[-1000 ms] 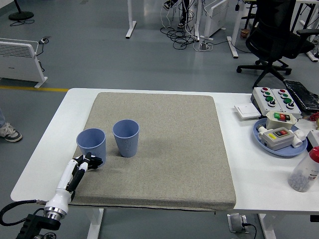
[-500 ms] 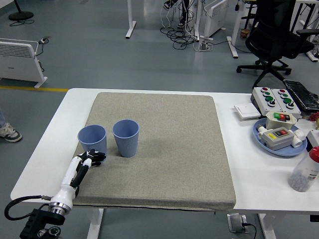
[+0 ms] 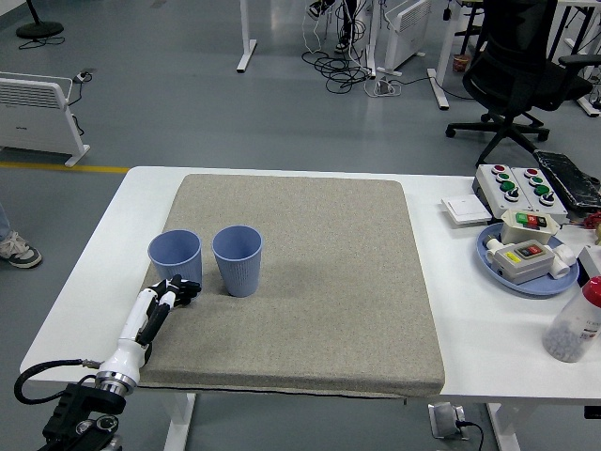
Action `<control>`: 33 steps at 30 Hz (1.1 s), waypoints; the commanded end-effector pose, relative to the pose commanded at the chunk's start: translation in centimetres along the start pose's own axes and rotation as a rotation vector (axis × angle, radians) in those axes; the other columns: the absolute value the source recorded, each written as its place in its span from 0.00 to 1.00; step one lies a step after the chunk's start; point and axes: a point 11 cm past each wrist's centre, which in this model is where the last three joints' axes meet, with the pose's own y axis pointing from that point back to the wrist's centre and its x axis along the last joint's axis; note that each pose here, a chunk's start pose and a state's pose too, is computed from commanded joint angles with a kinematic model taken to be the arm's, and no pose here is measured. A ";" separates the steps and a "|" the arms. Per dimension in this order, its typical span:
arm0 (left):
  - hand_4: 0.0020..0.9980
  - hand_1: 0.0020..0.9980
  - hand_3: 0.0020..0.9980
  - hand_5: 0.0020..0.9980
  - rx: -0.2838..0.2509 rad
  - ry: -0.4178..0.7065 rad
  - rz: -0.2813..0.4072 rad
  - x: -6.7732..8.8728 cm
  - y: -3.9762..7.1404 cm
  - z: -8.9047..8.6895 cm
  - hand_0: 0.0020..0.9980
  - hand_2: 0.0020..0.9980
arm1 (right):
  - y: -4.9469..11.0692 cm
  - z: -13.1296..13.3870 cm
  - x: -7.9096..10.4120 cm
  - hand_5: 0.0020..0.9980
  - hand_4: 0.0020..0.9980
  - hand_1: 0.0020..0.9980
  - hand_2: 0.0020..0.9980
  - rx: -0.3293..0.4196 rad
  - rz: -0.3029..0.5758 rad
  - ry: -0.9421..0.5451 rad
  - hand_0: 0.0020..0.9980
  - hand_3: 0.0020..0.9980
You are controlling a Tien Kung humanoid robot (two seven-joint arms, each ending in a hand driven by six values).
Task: Push cup pick cup insert cup
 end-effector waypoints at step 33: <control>0.57 0.69 0.58 1.00 0.014 -0.024 0.019 1.6 -3.9 0.8 0.66 0.65 | 0.1 -0.6 -0.1 0.38 0.16 0.67 0.70 0.007 -0.004 0.013 0.73 0.59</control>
